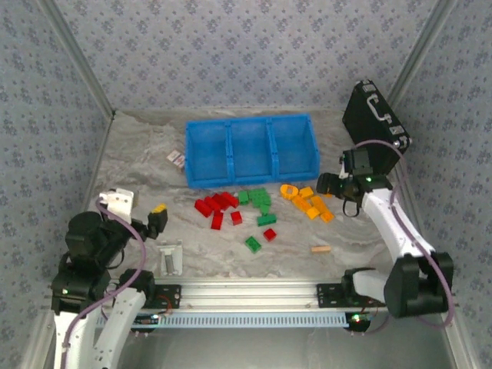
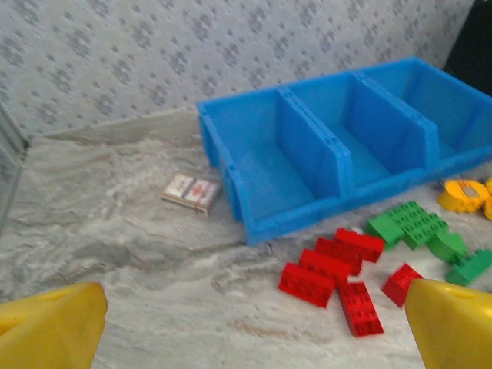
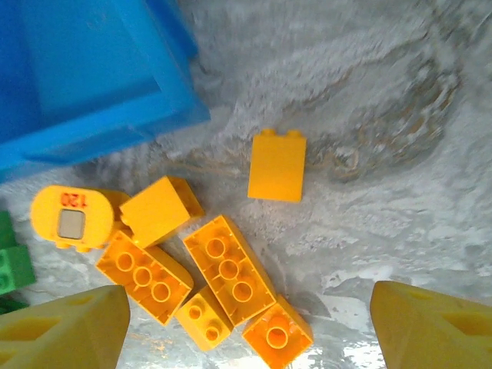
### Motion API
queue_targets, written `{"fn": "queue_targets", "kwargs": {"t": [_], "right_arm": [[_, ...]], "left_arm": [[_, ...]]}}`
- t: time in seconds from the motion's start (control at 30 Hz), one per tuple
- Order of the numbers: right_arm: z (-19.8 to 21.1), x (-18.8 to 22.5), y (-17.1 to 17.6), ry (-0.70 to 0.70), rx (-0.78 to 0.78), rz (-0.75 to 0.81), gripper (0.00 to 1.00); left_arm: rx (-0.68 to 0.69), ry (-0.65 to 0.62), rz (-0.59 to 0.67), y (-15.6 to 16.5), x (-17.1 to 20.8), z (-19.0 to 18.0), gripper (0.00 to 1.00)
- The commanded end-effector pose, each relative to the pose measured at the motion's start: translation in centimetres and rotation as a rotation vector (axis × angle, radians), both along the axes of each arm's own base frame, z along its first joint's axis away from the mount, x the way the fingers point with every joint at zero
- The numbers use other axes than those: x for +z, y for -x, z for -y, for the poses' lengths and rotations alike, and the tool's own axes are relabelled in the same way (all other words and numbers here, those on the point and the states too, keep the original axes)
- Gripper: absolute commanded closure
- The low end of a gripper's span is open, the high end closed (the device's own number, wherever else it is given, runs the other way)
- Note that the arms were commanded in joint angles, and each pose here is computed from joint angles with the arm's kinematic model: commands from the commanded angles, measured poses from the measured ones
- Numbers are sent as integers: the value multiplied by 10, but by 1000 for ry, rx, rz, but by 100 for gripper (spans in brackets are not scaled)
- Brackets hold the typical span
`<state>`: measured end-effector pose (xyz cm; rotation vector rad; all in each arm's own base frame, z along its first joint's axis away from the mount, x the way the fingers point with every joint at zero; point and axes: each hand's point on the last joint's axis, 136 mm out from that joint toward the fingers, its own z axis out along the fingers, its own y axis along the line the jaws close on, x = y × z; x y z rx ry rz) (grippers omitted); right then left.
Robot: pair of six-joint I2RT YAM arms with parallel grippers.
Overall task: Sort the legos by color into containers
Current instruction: Pick up the lego from the middle-right of the table.
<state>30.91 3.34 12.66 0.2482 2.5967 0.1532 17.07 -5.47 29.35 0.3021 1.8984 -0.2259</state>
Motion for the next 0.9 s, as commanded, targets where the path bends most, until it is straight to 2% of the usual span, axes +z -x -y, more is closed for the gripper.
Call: {"fn": "queue_targets", "kwargs": {"t": [0.0, 0.07, 0.17, 0.33, 0.53, 0.87], "right_arm": [[0, -13, -14, 14, -17, -12, 18], [4, -24, -19, 52, -18, -37, 19], [12, -39, -26, 96, -27, -78, 22], [15, -55, -43, 148, -20, -120, 28], [16, -71, -58, 169, -24, -129, 34], [17, -81, -71, 159, -8, -150, 64]], "left_arm": [[-82, 27, 30, 9, 5, 13, 0], [-61, 84, 45, 6, 5, 13, 0], [-125, 197, 97, 3, 8, 28, 0], [-228, 188, 94, 12, 4, 42, 0], [-271, 197, 54, 9, -3, 51, 0], [-279, 200, -2, -1, -11, 55, 0]]}}
